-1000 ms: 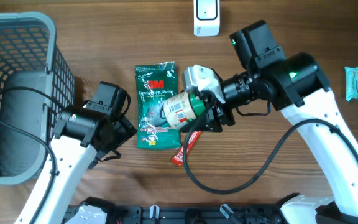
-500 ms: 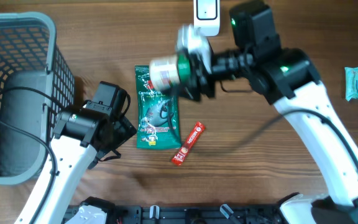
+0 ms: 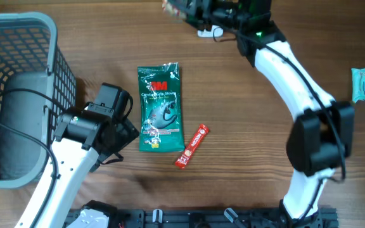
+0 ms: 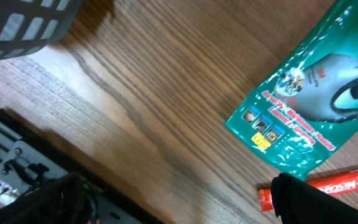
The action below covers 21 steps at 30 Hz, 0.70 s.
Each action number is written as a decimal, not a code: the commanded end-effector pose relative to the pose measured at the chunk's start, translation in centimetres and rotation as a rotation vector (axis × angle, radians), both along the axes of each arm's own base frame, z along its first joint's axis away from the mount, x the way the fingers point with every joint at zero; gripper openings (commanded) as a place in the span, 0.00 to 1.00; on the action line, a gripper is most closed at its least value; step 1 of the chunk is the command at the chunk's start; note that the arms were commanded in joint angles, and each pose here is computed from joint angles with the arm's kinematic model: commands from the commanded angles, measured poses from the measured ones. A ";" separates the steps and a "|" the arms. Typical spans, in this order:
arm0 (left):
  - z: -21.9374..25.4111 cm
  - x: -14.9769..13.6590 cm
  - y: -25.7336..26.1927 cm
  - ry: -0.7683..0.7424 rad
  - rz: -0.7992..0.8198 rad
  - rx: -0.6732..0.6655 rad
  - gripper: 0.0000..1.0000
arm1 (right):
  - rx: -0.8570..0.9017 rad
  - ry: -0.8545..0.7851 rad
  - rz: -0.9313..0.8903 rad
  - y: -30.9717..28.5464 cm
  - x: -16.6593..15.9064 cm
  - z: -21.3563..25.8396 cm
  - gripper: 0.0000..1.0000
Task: Scan the item barcode
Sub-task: 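Swing the jar up and hold its barcode over the white scanner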
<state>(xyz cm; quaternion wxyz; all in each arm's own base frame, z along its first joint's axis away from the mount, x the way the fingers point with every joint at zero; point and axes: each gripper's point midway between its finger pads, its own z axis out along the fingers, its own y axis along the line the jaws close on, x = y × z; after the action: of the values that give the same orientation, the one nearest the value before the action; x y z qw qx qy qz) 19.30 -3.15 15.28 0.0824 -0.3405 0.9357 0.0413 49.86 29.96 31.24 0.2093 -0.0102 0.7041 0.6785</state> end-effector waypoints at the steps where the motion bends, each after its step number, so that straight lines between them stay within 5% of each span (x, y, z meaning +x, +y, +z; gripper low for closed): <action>1: 0.0 -0.1 0.0 -0.001 0.012 0.001 1.00 | 0.161 0.380 0.016 -1.1 3.0 -3.8 0.45; 7: 0.0 0.0 0.0 -0.001 0.012 0.001 1.00 | 0.332 0.565 -0.095 -3.8 7.5 -9.4 0.43; 21: 0.0 0.0 0.0 -0.001 0.012 0.001 1.00 | 0.331 0.579 -0.402 -7.9 13.0 -13.5 0.48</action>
<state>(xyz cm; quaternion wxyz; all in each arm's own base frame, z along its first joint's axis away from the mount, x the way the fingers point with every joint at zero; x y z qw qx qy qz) 19.28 -3.14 15.28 0.0821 -0.3405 0.9357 0.0416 60.97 22.91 15.52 0.0669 0.3555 0.6128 0.7026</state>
